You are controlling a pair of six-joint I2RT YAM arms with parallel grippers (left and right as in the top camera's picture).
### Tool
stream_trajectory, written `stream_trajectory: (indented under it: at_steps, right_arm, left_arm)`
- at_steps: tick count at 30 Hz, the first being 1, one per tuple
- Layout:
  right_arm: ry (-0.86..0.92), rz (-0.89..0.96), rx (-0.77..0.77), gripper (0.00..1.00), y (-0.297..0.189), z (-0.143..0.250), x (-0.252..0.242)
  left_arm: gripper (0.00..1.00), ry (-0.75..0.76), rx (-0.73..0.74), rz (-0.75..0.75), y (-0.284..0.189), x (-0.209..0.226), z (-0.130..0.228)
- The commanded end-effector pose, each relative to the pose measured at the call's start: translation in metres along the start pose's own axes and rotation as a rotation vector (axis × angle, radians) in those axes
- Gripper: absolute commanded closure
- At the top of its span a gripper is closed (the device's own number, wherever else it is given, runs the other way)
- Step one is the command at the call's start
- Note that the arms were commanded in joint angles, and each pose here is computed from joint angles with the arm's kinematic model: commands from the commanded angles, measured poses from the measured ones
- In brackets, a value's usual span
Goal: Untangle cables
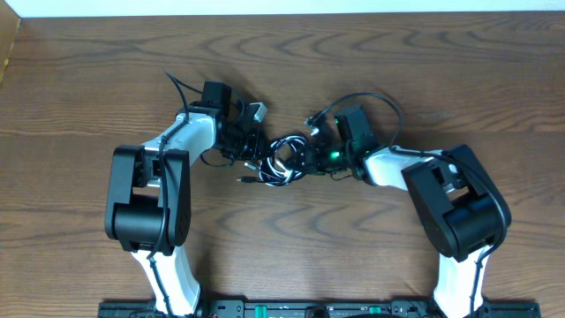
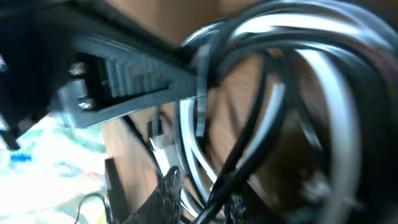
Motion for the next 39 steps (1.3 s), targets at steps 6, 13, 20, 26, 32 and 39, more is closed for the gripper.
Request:
stream_trajectory:
  at_steps: [6,13,20,26,32,39]
  right_arm:
    - [0.005,-0.110,-0.023,0.99,-0.002,-0.010,0.009]
    - [-0.081,-0.332,-0.013,0.99,-0.026,-0.022,0.019]
    - [-0.161,-0.461,-0.046,0.99,-0.044,-0.040,0.036]
    - [-0.150,-0.492,-0.070,0.99,-0.052,-0.050,0.046]
    - [-0.116,-0.517,-0.030,0.99,-0.055,-0.048,0.048]
    - [-0.078,-0.507,-0.048,0.99,-0.070,-0.053,0.038]
  left_arm:
    - [0.92,-0.013,0.000,-0.105,0.004,0.010,0.002]
    - [0.92,-0.011,-0.004,-0.107,0.004,0.010,0.002]
    - [0.92,-0.009,-0.008,-0.106,0.004,0.010,0.001]
    - [0.92,-0.031,-0.029,-0.152,0.003,0.014,-0.001]
    - [0.92,-0.188,-0.106,-0.359,-0.002,0.031,-0.005]
    - [0.86,-0.232,-0.135,-0.434,-0.004,0.037,-0.005]
Point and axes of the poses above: each gripper's point midway between its finger pads, its own y axis out along the fingers, its own x axis along the line the jaws close on, z = x × y, the point moved 9 cm from there along -y, back along the fingers, and after that the axes turned 13 degrees about -y, right-handed, at the moved point
